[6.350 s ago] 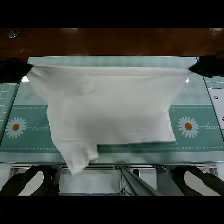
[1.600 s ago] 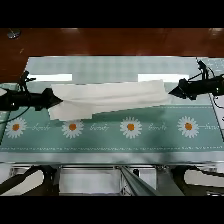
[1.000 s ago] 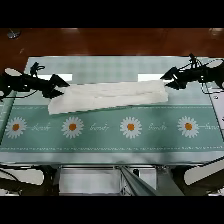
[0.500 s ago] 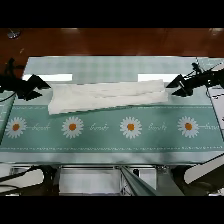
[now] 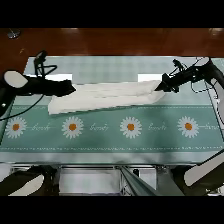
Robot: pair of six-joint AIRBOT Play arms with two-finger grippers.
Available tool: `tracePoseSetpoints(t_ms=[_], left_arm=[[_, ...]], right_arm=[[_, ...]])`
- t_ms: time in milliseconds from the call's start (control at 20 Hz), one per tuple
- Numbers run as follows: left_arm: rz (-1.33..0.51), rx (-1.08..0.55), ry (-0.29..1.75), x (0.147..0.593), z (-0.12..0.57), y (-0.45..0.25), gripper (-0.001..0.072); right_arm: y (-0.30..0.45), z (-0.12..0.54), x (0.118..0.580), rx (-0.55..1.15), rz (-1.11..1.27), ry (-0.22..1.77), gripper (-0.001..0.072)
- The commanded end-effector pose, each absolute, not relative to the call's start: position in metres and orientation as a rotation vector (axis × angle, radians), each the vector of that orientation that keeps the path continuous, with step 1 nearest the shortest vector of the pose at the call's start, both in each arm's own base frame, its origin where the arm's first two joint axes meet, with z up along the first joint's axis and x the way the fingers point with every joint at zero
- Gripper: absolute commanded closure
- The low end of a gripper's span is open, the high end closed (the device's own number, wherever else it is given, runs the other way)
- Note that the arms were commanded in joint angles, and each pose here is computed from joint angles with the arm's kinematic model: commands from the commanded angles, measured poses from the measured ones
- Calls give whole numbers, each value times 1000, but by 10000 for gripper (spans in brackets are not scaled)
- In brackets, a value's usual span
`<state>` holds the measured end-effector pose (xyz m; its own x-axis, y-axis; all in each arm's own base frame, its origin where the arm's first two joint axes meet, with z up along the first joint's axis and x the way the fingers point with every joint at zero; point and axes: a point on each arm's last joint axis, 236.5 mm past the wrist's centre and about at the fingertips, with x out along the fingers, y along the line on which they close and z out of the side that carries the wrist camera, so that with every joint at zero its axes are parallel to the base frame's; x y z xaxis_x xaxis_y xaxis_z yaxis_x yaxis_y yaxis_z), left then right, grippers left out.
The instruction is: Fold the shirts.
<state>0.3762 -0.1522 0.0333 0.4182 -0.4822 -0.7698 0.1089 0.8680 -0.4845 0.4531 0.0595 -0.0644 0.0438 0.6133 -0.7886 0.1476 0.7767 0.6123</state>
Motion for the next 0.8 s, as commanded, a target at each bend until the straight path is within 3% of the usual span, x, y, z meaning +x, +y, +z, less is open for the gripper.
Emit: tracePoseSetpoints(t_ms=[0,350,550,750], left_arm=[[-497,-388,1057,369,37,-206,680],[-744,-224,976,351,34,-331,680],[-801,-214,1181,346,-16,-398,681],[-854,-169,1379,312,-69,-453,681]], right_arm=[[38,-29,437,496,333,1504,691],[31,55,347,406,241,1249,690],[43,72,292,419,217,1178,689],[50,91,278,423,221,1117,689]])
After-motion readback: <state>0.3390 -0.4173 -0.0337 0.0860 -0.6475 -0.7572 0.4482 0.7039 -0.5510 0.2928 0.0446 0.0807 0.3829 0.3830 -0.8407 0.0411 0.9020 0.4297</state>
